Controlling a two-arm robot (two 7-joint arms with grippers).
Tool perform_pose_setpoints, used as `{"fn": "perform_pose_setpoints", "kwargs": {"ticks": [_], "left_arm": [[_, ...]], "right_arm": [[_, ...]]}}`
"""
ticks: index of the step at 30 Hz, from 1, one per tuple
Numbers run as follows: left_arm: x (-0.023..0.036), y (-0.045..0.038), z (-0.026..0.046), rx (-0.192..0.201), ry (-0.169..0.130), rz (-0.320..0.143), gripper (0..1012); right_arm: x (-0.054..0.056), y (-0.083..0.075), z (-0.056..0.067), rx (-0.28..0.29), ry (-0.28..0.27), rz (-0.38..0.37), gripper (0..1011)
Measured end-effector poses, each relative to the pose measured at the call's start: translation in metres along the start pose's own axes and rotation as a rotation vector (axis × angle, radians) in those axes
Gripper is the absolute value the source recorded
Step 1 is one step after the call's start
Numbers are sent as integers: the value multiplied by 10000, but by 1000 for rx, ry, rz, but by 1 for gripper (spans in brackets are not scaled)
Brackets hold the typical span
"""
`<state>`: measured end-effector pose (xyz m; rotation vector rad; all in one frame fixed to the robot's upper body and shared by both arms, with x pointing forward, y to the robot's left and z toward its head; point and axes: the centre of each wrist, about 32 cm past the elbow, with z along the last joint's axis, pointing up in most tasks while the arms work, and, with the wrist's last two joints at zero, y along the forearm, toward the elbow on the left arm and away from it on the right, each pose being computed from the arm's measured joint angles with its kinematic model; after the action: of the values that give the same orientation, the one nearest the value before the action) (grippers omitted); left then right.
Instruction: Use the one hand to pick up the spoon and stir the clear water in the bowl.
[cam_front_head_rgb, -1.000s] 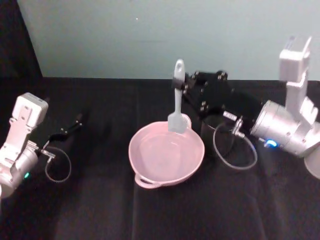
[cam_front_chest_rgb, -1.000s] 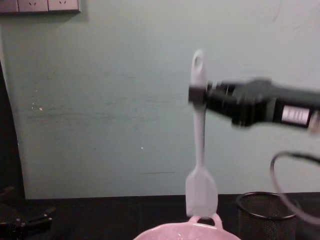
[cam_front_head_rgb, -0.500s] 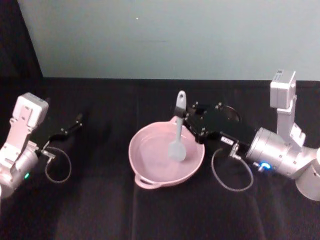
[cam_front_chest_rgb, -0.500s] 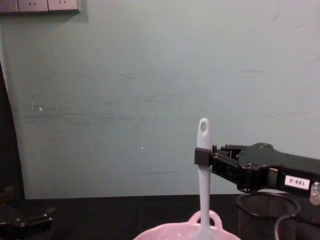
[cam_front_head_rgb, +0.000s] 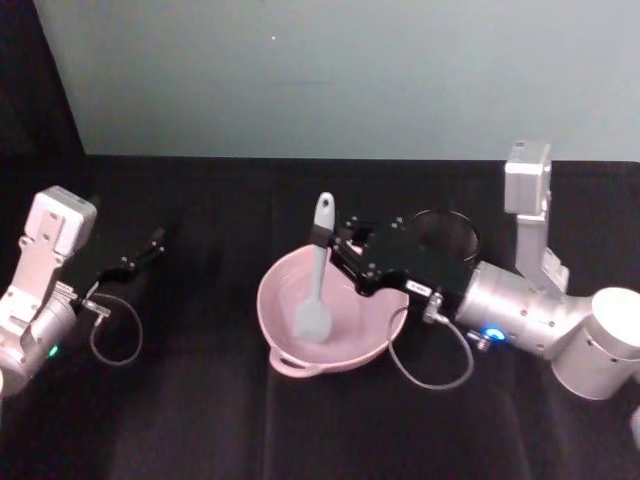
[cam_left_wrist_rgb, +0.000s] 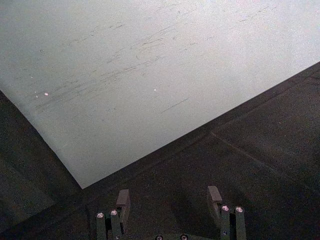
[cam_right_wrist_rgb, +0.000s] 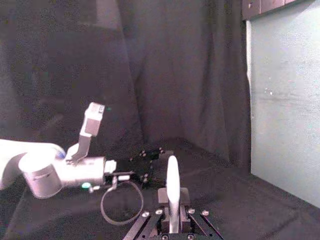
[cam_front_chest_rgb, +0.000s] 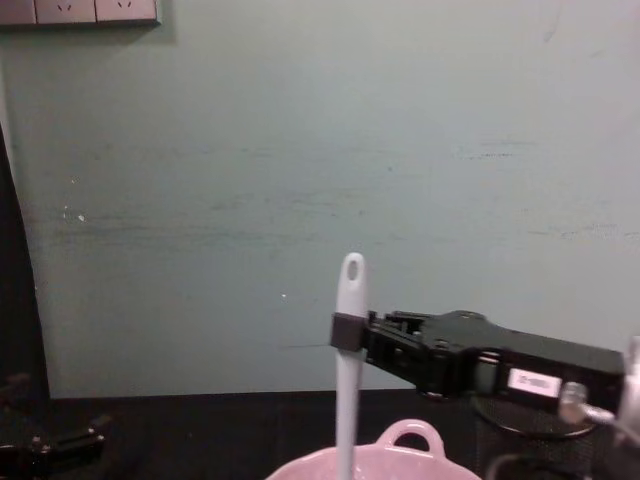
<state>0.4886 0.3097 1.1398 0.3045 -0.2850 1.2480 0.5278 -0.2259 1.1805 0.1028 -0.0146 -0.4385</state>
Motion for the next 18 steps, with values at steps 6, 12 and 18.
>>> {"fn": "perform_pose_setpoints", "kwargs": {"ticks": [6,12,18], "left_arm": [[0,0,0,0,0,0,1011],[0,0,0,0,0,0,1011],[0,0,0,0,0,0,1011]], "right_arm": [[51,212,-110,32,-27,-27,117],[112,336,-200,50,-120,-123,117],[181,268,-217,65,-212,-222,117]]}}
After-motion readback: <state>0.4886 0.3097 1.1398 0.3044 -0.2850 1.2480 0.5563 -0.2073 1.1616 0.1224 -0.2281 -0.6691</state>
